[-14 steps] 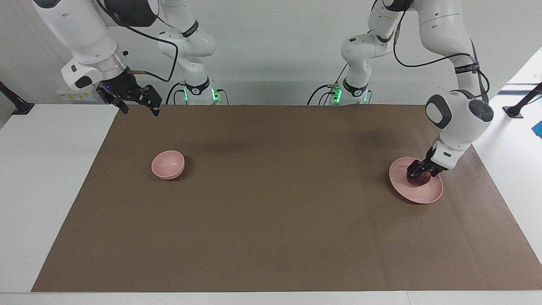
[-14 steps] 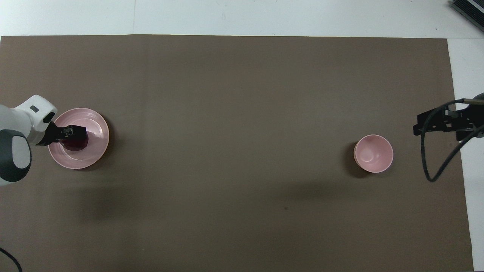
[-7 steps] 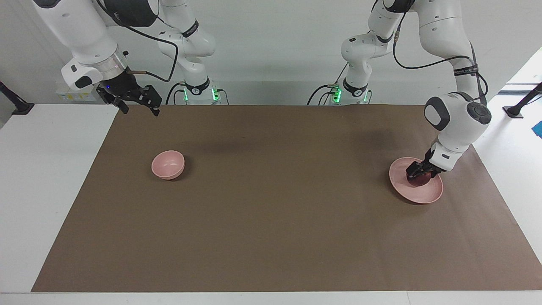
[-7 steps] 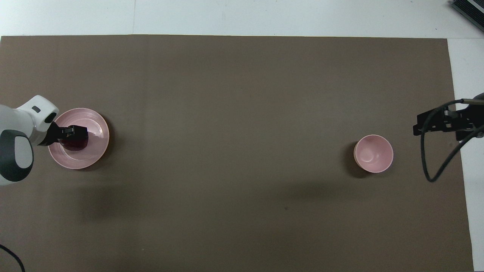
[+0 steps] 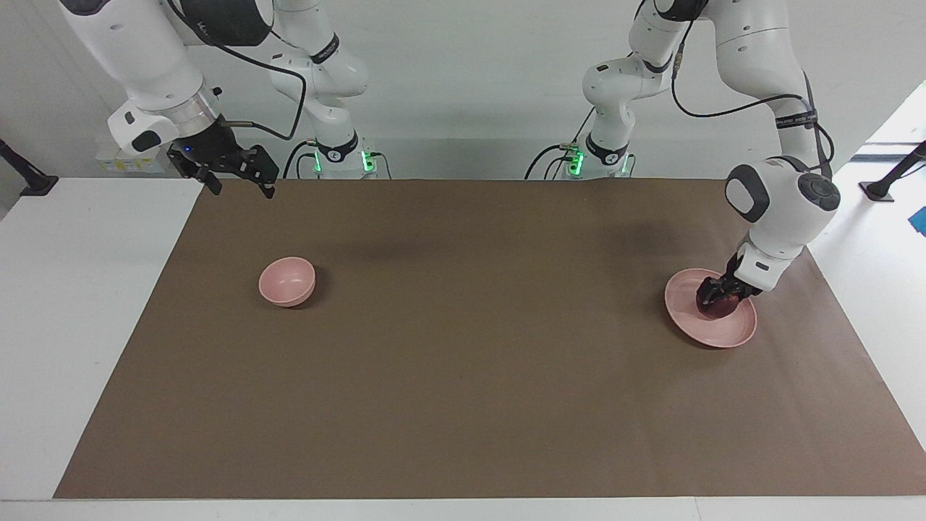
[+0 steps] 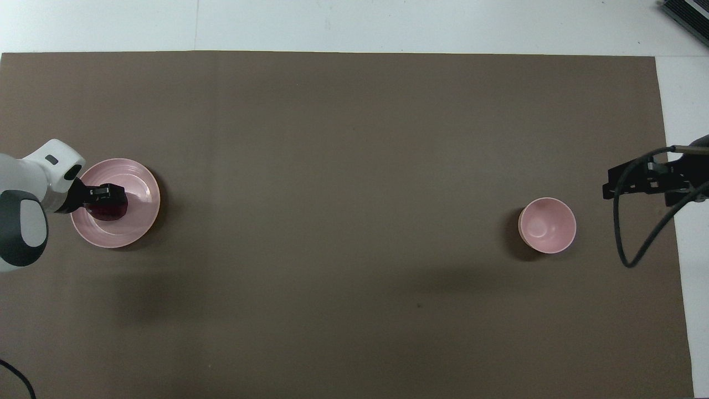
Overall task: Move apple from plate to bowl
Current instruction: 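Lift the apple with the left gripper while the right gripper approaches it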
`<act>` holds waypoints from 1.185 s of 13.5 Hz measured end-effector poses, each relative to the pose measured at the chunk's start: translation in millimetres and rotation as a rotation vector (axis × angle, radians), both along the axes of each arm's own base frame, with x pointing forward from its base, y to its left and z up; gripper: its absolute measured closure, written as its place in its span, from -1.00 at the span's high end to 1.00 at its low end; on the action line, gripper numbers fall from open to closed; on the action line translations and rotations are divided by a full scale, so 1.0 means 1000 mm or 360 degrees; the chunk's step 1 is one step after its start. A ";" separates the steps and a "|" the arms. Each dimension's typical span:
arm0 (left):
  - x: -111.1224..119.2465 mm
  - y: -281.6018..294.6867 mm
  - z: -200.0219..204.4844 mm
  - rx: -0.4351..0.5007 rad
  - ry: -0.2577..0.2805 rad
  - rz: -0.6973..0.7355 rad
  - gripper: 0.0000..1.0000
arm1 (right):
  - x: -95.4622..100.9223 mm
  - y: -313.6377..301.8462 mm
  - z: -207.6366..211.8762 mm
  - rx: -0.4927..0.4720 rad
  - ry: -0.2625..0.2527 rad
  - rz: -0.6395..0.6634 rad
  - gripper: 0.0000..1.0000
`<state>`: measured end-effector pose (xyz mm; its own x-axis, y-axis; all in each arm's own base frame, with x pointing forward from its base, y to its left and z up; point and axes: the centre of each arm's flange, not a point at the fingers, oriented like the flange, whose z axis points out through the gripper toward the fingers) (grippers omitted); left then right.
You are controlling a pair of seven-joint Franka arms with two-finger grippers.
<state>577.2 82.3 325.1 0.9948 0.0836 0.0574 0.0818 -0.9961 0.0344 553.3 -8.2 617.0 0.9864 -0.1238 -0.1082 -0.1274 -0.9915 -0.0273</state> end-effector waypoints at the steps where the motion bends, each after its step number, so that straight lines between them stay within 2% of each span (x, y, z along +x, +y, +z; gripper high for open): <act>1: 0.001 -0.001 0.002 0.0000 -0.0006 -0.0002 0.40 | -0.001 0.004 -0.004 0.0000 0.0011 0.0012 1.00; 3: 0.007 -0.004 0.011 -0.0003 -0.0007 -0.0017 0.40 | -0.003 0.012 -0.021 0.0002 0.0048 0.0044 1.00; 5: 0.014 -0.011 0.027 -0.0015 0.0038 -0.0049 0.40 | -0.005 0.014 -0.044 0.0010 0.0107 0.0102 1.00; 7: 0.020 -0.022 0.047 -0.0082 0.0040 -0.0041 0.40 | -0.007 0.019 -0.059 0.0077 0.0147 0.0125 1.00; 12: 0.017 -0.061 0.125 -0.0492 0.0013 0.0028 0.40 | -0.002 0.067 -0.097 0.0406 0.0270 0.0160 1.00; 16: 0.003 -0.099 0.162 -0.0828 0.0019 0.0051 0.40 | -0.003 0.127 -0.118 0.0461 0.0372 0.0171 1.00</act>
<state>580.2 -16.7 487.1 0.9917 0.1285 -0.0112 0.1153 -0.8444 0.5232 550.5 118.8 498.6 0.9367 0.0475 -0.3470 -0.0592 -0.9550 -0.2906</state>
